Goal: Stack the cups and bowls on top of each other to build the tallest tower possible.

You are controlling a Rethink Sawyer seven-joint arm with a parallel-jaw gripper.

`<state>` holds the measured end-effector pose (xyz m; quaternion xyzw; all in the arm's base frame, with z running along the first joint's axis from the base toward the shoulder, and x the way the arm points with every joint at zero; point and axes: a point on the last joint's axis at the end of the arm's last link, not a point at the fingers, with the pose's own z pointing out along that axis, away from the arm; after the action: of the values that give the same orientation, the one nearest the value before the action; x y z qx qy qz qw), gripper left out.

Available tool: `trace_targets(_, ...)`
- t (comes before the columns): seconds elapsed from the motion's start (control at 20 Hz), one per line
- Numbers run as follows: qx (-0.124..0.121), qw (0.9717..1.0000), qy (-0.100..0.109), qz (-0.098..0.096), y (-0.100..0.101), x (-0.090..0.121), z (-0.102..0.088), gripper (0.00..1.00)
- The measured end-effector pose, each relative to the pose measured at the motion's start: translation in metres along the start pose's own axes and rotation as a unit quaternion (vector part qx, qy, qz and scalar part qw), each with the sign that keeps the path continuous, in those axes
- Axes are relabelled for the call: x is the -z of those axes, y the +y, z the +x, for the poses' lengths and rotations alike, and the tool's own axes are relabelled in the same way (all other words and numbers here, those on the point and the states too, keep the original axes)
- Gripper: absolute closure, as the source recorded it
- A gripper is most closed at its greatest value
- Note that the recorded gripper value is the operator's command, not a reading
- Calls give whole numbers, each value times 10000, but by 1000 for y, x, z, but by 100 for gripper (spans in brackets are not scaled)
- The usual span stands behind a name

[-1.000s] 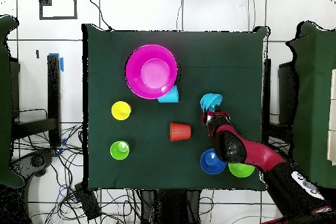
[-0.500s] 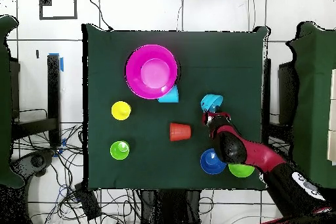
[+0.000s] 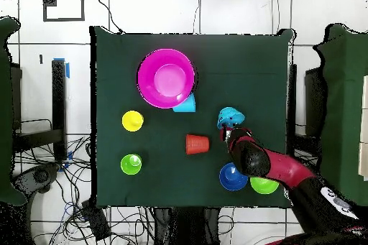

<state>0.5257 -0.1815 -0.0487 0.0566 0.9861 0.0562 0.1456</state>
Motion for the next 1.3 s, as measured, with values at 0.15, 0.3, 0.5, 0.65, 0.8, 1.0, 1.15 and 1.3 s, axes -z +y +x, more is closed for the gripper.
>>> trace_targets(0.15,-54,9984,557,-11,4,14,-3,0)
trace_targets(0.3,-62,9958,918,-10,5,28,-6,0)
trace_targets(0.5,-56,9944,1051,62,1,41,-12,0)
trace_targets(0.65,-49,9948,1007,121,-3,46,-16,0)
trace_targets(0.8,-46,9950,988,146,-4,49,-18,0)
trace_targets(1.0,-37,9955,930,184,-6,49,-18,0)
trace_targets(1.15,30,9975,606,365,-13,40,-14,0)
trace_targets(1.3,61,9984,257,506,-19,25,-8,0)
